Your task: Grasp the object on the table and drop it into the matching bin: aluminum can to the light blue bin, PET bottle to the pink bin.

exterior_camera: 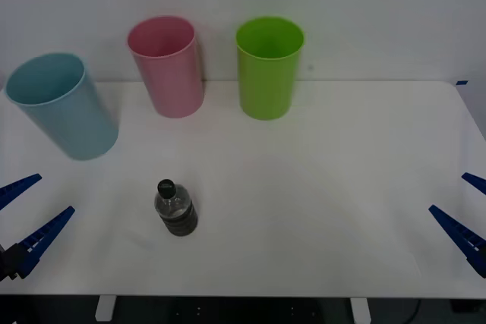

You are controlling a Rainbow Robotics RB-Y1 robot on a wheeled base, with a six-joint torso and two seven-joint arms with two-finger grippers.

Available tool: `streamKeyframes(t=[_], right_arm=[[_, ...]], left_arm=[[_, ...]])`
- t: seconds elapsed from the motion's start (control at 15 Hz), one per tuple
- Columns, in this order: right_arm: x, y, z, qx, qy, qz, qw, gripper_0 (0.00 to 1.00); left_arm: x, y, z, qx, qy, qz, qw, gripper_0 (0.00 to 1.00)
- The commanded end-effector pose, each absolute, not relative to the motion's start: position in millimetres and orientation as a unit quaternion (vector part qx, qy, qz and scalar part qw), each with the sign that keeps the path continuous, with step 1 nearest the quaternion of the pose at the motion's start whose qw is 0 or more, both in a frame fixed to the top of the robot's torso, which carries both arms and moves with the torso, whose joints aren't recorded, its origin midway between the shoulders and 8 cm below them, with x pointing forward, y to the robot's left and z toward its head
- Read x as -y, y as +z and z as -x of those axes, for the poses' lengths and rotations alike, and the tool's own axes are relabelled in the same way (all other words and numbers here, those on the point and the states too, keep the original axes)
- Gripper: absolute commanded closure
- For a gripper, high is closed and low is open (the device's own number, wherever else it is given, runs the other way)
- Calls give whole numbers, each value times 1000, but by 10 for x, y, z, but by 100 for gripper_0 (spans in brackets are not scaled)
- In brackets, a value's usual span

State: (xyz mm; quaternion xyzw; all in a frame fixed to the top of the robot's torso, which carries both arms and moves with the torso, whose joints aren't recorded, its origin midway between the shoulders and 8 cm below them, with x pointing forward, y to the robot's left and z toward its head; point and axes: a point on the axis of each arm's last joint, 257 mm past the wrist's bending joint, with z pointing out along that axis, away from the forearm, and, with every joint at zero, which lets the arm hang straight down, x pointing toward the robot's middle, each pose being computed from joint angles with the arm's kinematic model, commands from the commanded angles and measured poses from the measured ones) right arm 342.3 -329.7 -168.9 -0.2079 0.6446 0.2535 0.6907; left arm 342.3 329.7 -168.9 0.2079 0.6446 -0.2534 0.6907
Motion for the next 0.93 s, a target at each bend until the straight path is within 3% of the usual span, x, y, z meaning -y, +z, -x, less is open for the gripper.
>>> streamKeyframes(t=[0.07, 0.2, 0.4, 0.93], right_arm=[[3297, -1689, -3423, -645, 253, 208, 691, 0], [3297, -1689, -3423, -645, 253, 208, 691, 0], [3297, -1689, -3423, -645, 253, 208, 691, 0], [3297, -1689, -3423, -645, 253, 208, 691, 0]], left_arm=[[-3297, -1689, -3423, -645, -253, -208, 691, 0], [-3207, -1555, -3531, -623, -263, -203, 708, 0], [-3173, -1569, -3545, -625, -267, -209, 703, 0], [-3144, -1898, -3548, -664, -238, -245, 665, 0]])
